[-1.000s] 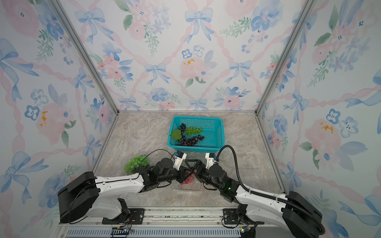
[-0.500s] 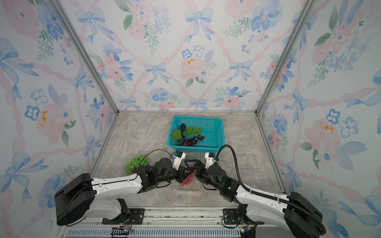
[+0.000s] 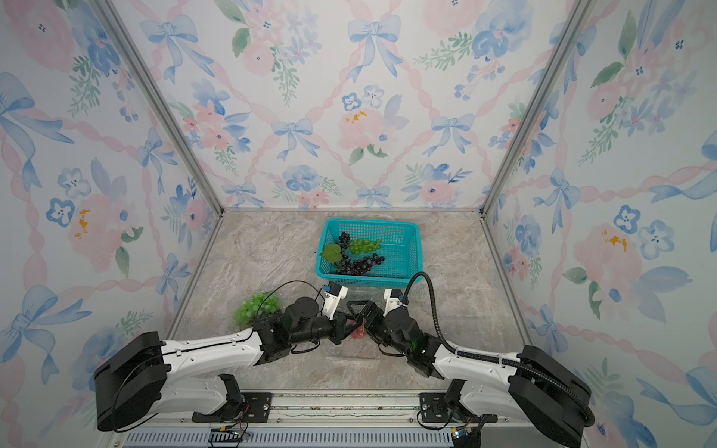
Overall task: Pack grapes into containers
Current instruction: Place the grape into the packing box.
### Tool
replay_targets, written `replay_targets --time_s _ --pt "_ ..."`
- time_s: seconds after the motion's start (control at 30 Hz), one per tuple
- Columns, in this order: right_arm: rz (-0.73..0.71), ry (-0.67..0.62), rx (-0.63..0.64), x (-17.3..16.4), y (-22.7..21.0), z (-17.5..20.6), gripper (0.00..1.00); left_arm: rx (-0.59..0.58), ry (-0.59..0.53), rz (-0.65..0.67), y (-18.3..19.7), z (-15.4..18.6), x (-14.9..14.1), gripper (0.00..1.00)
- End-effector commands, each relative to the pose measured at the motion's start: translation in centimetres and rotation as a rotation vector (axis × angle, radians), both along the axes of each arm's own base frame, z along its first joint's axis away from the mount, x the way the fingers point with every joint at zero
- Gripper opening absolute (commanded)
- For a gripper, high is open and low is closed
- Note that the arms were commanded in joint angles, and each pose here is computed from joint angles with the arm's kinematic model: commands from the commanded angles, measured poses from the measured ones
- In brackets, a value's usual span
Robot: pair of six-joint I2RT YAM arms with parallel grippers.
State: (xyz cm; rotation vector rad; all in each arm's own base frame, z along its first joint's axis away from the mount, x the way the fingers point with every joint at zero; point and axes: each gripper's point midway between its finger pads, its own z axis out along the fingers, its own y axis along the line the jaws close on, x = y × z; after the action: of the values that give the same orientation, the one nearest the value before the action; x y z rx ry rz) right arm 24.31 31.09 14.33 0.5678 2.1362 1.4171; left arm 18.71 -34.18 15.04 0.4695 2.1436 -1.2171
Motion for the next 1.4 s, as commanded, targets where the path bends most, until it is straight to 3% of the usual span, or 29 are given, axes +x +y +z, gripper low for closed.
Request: replay_targets --time_s 0.0,0.57,0.8,1.23,1.3,1.37 --pt "-0.016 -0.013 0.036 0.3 0.0 -0.2 0.97 -0.023 -0.004 -0.002 0.2 0.3 -0.3 0.11" --pt "-0.127 -0.113 -0.144 -0.6 -7.0 3.9 0.97 0.168 0.015 0.047 0.8 -2.9 1.6 0.1" --pt "-0.177 -0.122 -0.193 -1.2 -9.9 4.0 0.97 0.185 0.051 0.006 -1.1 -3.9 1.3 0.11" --pt "-0.182 -0.117 -0.204 -1.6 -11.1 3.4 0.97 0.236 0.096 0.004 -2.4 -6.3 1.4 0.12" --pt "-0.18 -0.113 -0.203 -1.5 -11.2 3.3 0.97 0.239 0.101 0.012 -2.4 -6.5 1.6 0.22" --pt "-0.178 -0.116 -0.207 -1.5 -11.2 3.4 0.97 0.232 0.102 0.016 -2.6 -6.2 1.7 0.41"
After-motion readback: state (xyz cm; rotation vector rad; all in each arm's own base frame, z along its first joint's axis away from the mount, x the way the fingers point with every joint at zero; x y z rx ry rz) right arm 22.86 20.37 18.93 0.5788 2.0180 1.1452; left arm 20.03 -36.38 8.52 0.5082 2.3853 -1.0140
